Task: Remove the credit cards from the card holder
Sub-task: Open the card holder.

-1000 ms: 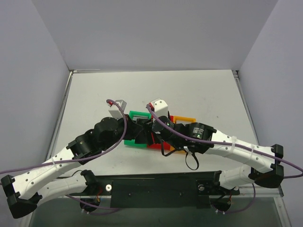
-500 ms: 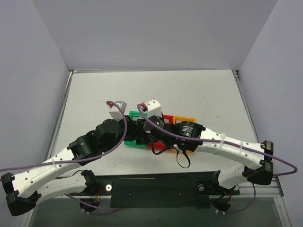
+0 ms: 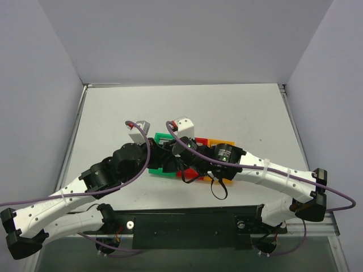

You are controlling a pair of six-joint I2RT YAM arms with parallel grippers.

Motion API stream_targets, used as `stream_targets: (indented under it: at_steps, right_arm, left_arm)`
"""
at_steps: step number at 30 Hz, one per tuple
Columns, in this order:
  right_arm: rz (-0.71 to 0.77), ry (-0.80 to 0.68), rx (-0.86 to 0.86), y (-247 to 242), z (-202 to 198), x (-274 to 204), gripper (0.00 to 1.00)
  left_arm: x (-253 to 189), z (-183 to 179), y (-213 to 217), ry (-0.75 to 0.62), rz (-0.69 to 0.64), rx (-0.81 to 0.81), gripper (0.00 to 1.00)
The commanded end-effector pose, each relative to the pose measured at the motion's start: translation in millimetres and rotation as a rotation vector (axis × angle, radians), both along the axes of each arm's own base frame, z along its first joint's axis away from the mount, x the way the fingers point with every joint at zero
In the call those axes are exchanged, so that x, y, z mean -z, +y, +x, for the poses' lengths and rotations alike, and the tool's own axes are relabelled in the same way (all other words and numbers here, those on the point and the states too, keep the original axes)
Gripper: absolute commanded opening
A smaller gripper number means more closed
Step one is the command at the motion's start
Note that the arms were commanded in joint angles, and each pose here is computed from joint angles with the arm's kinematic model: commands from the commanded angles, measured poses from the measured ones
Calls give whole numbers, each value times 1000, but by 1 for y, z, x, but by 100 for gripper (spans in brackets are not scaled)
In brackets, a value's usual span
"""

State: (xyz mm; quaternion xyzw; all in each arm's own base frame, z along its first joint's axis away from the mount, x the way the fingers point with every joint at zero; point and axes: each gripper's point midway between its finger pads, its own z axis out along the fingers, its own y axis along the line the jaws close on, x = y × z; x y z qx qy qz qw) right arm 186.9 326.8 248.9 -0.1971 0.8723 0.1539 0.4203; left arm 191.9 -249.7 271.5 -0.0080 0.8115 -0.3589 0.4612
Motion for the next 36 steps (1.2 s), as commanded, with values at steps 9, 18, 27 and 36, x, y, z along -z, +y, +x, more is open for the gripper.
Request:
stream_targets:
  at_steps: [9,18,27,36]
  right_arm:
    - [-85,-12,81,-23,12,4,3]
    - [-74,-10,112,-47,10,4,0]
    - [-47,-1,112,-58,5,3,0]
    - [101,81,98,-72,1,7,25]
  left_arm:
    - [-50,-2,-2,-75,-143,2,0]
    - [-46,1,10,-86,-113,-40,0]
    - [-43,1,11,-81,-110,-47,0]
    - [-49,-10,10,-118,-223,16,0]
